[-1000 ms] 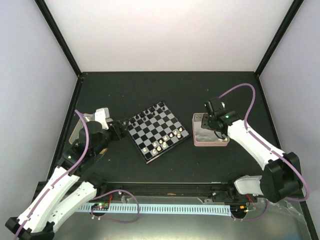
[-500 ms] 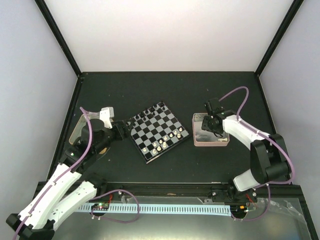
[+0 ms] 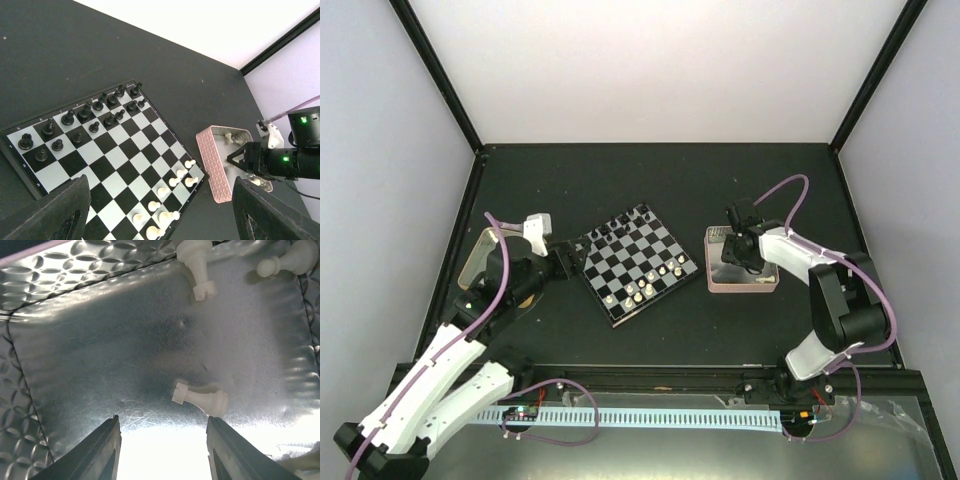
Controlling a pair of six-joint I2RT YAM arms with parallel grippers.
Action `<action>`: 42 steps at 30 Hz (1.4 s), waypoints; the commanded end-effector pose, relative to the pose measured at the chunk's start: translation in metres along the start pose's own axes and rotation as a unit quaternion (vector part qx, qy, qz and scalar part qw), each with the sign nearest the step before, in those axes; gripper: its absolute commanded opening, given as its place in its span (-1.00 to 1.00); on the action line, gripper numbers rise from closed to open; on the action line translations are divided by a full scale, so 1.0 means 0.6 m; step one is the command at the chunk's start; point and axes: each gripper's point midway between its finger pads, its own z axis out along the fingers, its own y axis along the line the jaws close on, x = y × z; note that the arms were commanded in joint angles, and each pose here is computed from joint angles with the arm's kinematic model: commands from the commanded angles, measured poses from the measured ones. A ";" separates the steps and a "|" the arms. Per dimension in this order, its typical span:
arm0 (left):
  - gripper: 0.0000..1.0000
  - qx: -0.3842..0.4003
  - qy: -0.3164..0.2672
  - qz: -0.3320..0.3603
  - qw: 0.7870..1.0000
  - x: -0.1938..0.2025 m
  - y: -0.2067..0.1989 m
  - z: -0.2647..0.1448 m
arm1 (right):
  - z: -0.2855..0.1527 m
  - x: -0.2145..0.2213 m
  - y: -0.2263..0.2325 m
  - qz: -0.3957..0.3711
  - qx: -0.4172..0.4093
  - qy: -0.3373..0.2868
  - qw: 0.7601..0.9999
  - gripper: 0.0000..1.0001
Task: Set up the chess pieces on the board
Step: Pick up the chess piece from the storage box.
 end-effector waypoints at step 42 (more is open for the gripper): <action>0.58 0.020 0.007 -0.011 1.000 0.005 -0.008 0.016 | 0.047 -0.091 -0.022 0.117 0.014 -0.034 0.992 -0.29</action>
